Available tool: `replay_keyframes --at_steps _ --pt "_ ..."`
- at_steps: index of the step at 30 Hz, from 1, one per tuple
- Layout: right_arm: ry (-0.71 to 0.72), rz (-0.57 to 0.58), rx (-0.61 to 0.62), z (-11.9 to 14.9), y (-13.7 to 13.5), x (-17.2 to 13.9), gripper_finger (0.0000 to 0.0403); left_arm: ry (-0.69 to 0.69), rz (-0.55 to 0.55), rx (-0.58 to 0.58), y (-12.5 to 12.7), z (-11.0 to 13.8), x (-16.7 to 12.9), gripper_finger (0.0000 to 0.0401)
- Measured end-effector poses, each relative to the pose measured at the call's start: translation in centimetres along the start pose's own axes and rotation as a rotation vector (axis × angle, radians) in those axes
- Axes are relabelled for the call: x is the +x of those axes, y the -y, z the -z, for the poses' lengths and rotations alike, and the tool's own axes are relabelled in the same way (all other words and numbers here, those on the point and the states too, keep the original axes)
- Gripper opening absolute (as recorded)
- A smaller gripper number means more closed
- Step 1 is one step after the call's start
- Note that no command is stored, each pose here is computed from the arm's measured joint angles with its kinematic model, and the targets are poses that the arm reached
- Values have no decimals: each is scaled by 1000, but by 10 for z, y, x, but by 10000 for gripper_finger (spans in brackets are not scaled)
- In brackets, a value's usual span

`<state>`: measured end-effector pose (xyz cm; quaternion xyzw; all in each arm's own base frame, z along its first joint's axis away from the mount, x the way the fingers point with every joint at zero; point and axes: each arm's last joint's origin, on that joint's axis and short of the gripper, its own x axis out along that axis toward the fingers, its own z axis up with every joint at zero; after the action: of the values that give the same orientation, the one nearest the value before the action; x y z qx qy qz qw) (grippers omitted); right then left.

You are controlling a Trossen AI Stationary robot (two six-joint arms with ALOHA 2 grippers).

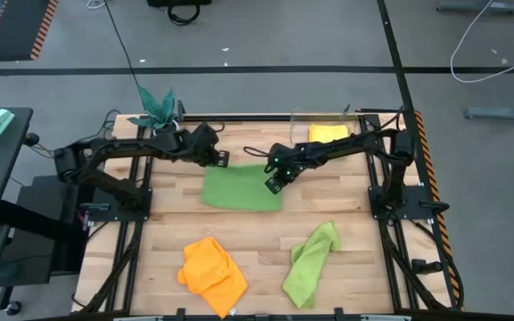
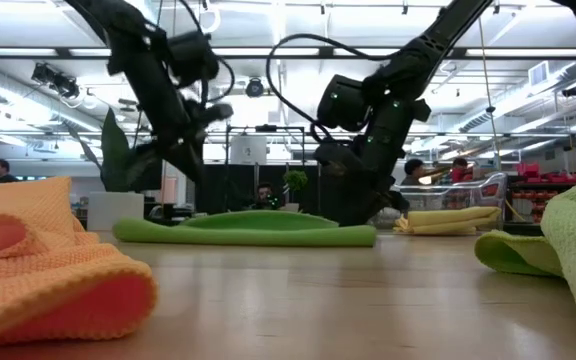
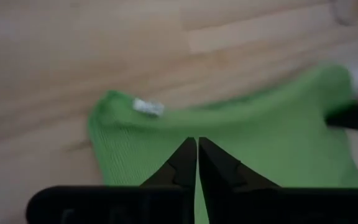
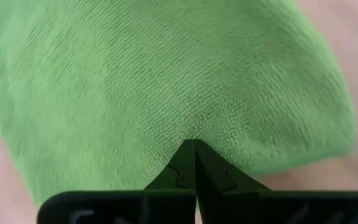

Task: Fold microfiber towels
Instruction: Fold the green towel

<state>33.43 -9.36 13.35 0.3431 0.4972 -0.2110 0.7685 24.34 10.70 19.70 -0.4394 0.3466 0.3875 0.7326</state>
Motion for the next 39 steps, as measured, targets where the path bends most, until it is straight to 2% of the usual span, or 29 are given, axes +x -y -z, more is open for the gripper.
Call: replay_keyframes --at_steps 4,8,13,17,22,32,39 --pt "-3 31 34 -2 9 -14 1 -54 24 -14 14 23 -8 21" --pt "-76 82 20 7 12 -24 2 -108 23 26 27 48 -8 6" --pt "-73 98 -23 19 3 -33 2 -38 -48 12 35 69 -4 16" --pt "-13 57 -41 23 -12 -46 2 -58 -96 9 34 76 6 22" --pt "44 -42 -122 32 -40 -53 1 -76 -138 8 33 82 21 7" --pt "-29 -37 -117 42 -45 -32 1 -100 -144 -4 35 88 23 28" --pt "-79 -27 -125 52 -48 -21 0 -122 -129 6 41 105 19 10"
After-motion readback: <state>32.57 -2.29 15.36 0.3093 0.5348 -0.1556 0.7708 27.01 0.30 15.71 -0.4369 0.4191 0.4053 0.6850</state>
